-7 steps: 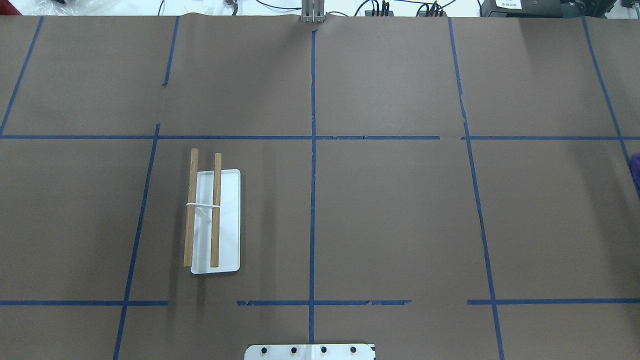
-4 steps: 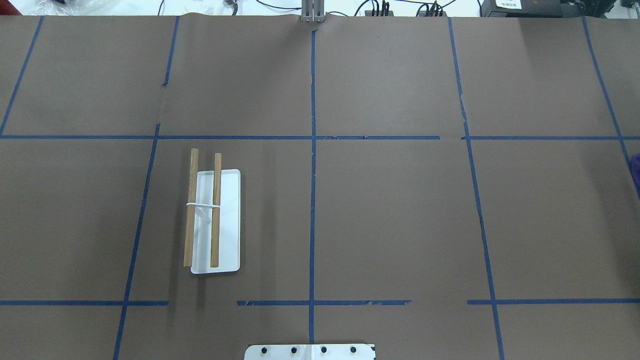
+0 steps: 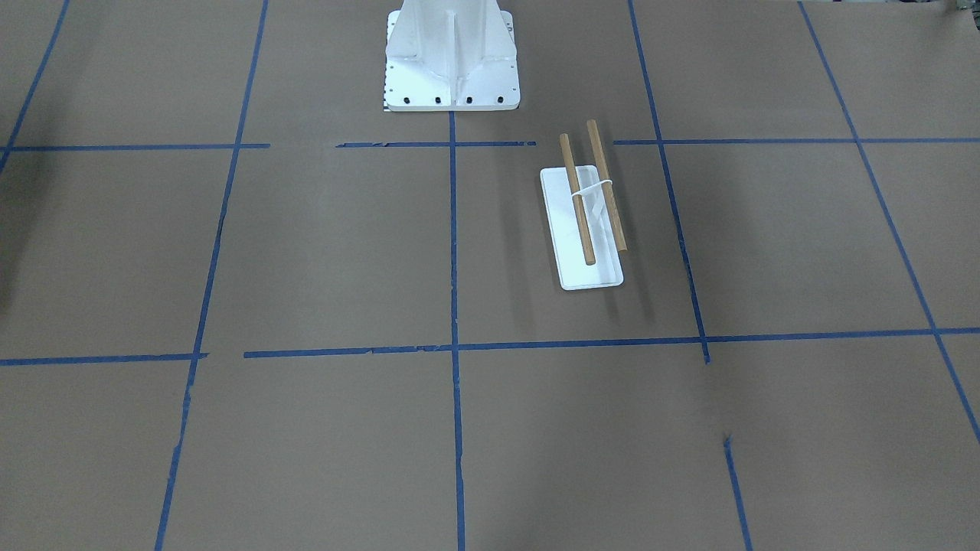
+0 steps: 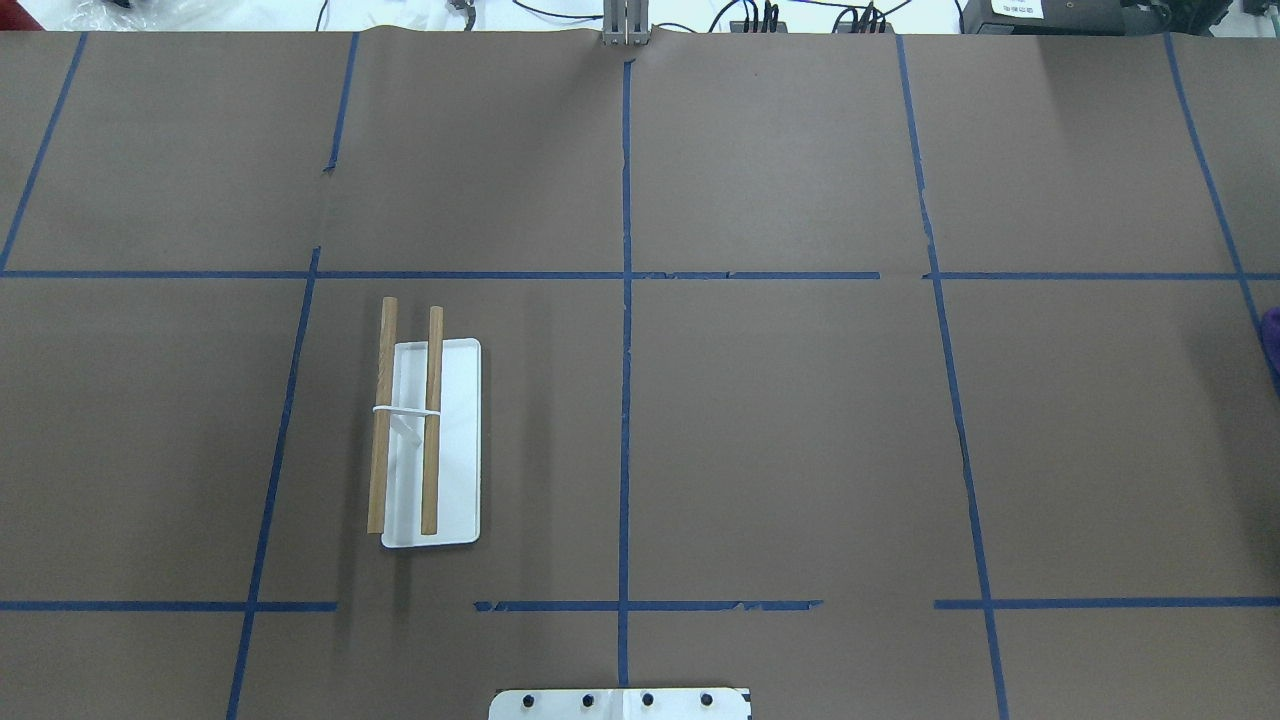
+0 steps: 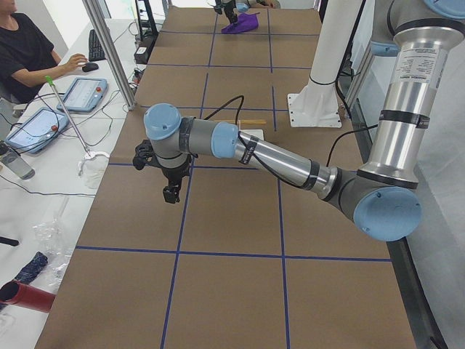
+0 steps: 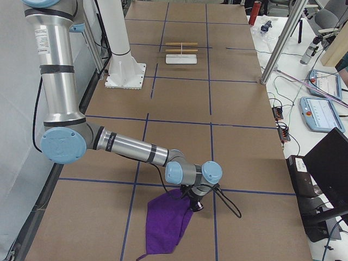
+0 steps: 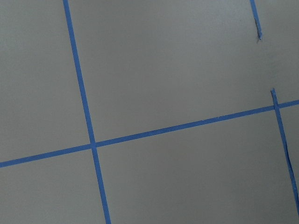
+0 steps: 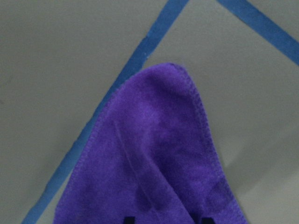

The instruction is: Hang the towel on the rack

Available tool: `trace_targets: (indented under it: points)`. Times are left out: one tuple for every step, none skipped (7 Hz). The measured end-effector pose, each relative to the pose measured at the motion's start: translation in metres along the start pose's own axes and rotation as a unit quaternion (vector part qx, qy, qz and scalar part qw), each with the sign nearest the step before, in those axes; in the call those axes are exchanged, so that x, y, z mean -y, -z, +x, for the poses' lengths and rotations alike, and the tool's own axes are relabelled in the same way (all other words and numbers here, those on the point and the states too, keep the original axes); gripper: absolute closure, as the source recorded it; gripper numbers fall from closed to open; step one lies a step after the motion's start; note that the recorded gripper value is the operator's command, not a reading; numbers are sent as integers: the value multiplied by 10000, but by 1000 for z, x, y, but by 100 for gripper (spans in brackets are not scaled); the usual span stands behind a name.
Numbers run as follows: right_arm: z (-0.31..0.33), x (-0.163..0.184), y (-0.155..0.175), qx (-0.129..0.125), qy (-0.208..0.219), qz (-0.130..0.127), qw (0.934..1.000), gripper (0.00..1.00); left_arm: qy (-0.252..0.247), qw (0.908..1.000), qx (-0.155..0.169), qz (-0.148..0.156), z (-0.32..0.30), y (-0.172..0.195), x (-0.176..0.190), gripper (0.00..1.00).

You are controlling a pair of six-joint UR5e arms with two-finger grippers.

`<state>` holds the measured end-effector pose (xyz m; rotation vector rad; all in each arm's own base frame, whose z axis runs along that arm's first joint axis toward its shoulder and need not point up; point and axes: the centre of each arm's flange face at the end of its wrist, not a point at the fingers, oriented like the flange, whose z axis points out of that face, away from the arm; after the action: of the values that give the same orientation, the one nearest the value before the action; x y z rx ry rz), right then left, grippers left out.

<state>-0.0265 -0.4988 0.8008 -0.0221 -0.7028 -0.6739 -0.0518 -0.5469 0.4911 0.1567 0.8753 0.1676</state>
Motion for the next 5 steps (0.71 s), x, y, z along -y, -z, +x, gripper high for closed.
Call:
trace_targets:
  points:
    - [0, -1, -1, 7, -14, -11, 10000, 100, -4, 10000, 0, 1, 0, 0, 0, 0]
    - [-1, 1, 1, 10, -9, 19, 10000, 100, -11, 10000, 0, 7, 1, 1, 0, 0]
    - [-6, 9, 18, 4, 3, 150, 9999, 100, -18, 10000, 1, 15, 2, 1, 0, 0]
    - [-19, 22, 59, -9, -60, 299, 9995, 100, -19, 10000, 0, 14, 1, 1, 0, 0]
    - [-52, 36, 122, -3, -219, 358, 9991, 100, -29, 10000, -46, 32, 2, 1, 1, 0]
